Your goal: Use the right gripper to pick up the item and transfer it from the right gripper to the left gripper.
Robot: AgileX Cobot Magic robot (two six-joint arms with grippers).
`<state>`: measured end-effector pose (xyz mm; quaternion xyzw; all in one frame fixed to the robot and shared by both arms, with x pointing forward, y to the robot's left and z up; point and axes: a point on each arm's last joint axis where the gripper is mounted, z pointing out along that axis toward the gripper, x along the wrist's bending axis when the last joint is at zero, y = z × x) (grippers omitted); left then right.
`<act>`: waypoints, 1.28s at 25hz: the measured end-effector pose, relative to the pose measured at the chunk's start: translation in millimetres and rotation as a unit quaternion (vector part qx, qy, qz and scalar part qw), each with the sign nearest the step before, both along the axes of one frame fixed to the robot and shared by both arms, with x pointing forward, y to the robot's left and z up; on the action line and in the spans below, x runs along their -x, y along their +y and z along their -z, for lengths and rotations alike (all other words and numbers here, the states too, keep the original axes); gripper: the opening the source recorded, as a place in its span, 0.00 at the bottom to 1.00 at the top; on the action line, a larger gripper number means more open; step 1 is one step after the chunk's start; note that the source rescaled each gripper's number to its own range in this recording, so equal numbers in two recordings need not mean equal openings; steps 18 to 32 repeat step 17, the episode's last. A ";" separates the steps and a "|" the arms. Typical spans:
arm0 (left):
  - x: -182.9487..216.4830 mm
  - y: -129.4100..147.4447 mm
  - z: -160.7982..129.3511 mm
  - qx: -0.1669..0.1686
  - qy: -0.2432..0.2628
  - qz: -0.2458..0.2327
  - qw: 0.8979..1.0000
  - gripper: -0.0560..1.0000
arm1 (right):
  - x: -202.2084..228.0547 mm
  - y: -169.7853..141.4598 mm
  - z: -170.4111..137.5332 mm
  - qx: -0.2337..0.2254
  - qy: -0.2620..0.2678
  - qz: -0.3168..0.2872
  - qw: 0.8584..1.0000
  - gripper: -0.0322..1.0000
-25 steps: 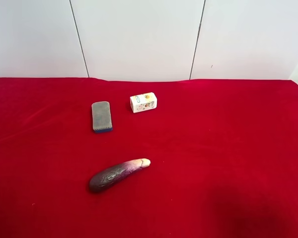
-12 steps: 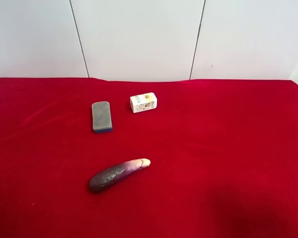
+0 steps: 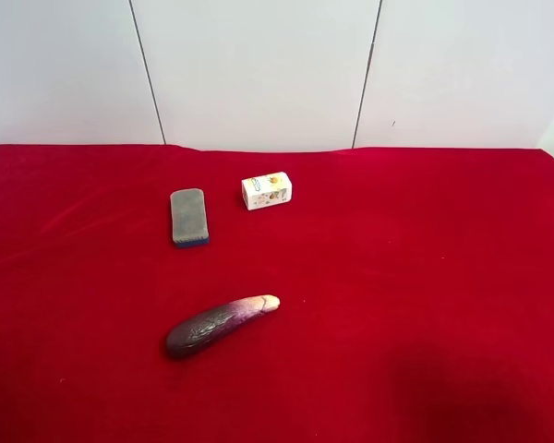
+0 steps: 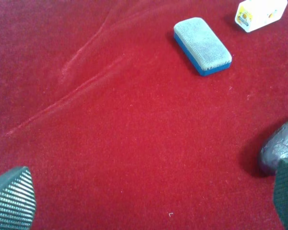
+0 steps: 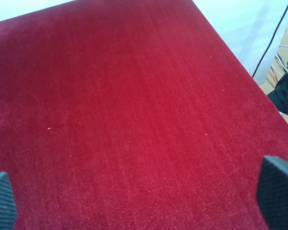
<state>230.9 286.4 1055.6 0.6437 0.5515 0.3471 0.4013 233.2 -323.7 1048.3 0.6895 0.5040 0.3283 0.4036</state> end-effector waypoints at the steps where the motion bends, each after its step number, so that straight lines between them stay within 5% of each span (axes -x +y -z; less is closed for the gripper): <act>1: 0.0 0.0 0.0 0.000 0.000 0.000 1.000 1.00 | 0.0 0.1 0.0 0.000 0.000 0.000 1.000 1.00; 32: 0.0 0.1 0.0 0.000 0.000 -0.001 1.000 1.00 | 0.0 0.1 0.0 0.000 0.000 0.000 1.000 1.00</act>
